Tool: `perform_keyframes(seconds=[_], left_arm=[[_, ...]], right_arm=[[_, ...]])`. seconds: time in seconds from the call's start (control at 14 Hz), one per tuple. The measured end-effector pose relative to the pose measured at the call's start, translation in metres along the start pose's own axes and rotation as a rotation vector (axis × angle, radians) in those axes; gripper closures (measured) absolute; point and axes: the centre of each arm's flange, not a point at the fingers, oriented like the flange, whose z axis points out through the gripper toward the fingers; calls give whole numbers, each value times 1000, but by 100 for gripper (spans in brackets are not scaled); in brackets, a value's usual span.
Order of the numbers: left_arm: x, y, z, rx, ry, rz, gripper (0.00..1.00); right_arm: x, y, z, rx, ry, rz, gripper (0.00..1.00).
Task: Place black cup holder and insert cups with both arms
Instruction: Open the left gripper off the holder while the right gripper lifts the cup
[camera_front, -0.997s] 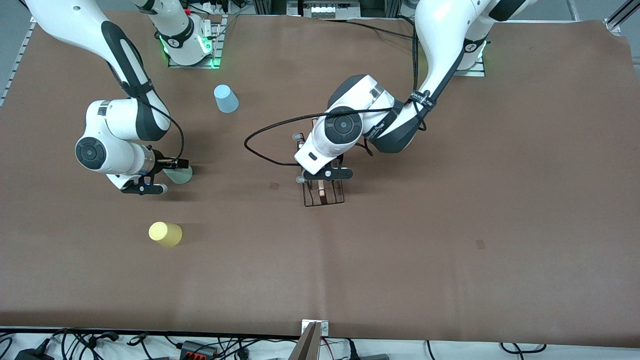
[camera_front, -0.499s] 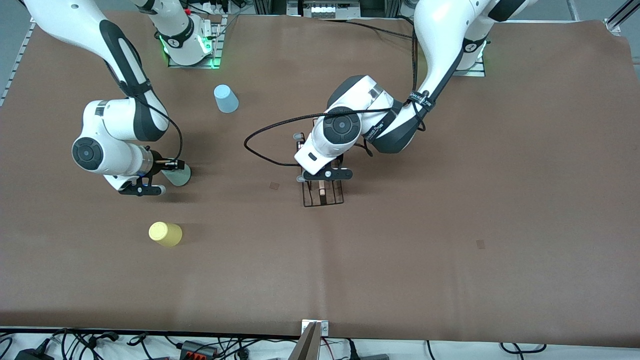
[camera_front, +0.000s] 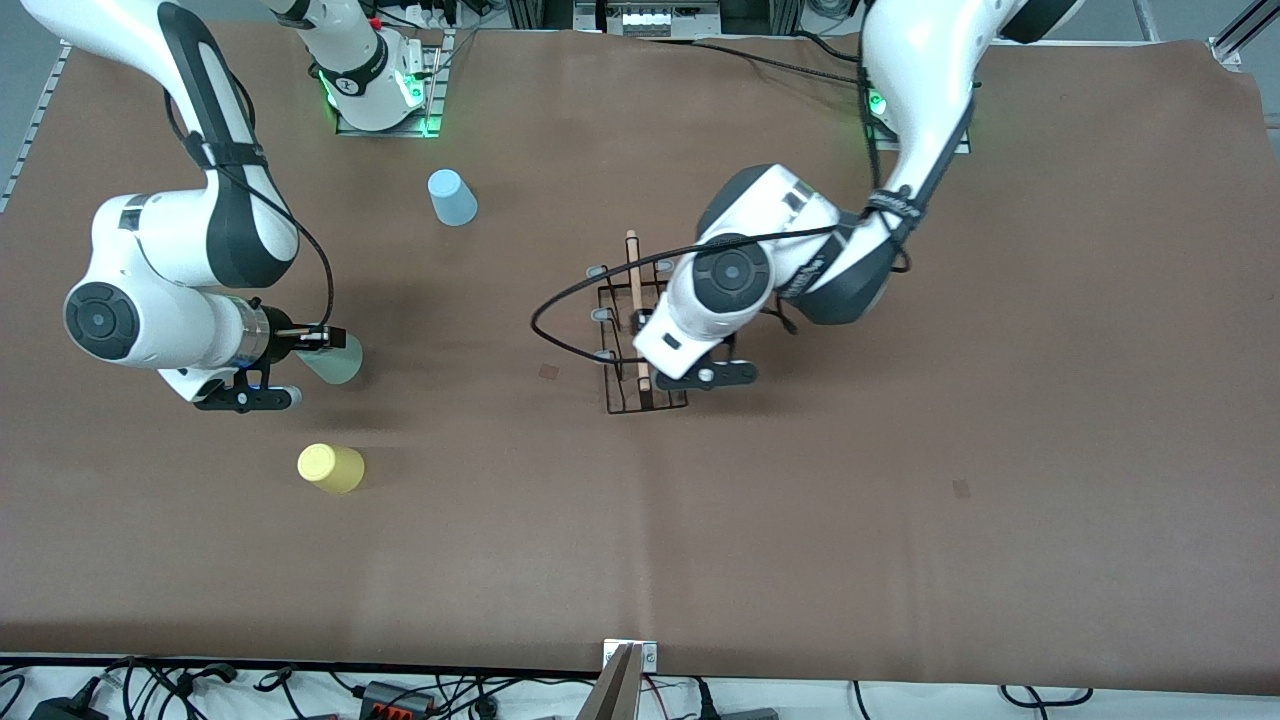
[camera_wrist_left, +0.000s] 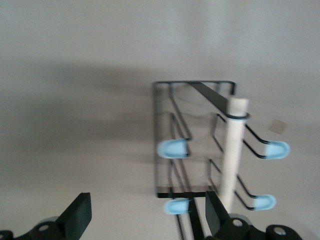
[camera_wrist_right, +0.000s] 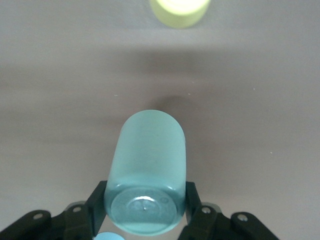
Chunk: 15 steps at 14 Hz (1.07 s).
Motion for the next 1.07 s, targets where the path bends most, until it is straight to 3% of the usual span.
perform_keyframes(seconds=[0.28,0.5,0.71,1.07], left_arm=[[10,-53,-71,20,54,-3,0],[22,-108,-108,31,37,19,0],[10,-130,-139,44,31,16,0],[-7,-173,-179,72,2,69,0]], right_arm=[[-5,-58,-43,-6,17,-33,35],[-18,-129,-59,2,37,-48,35],[-42,-203,-57,83,13,-38,35],[-85,-313,-43,75,23,11,35]])
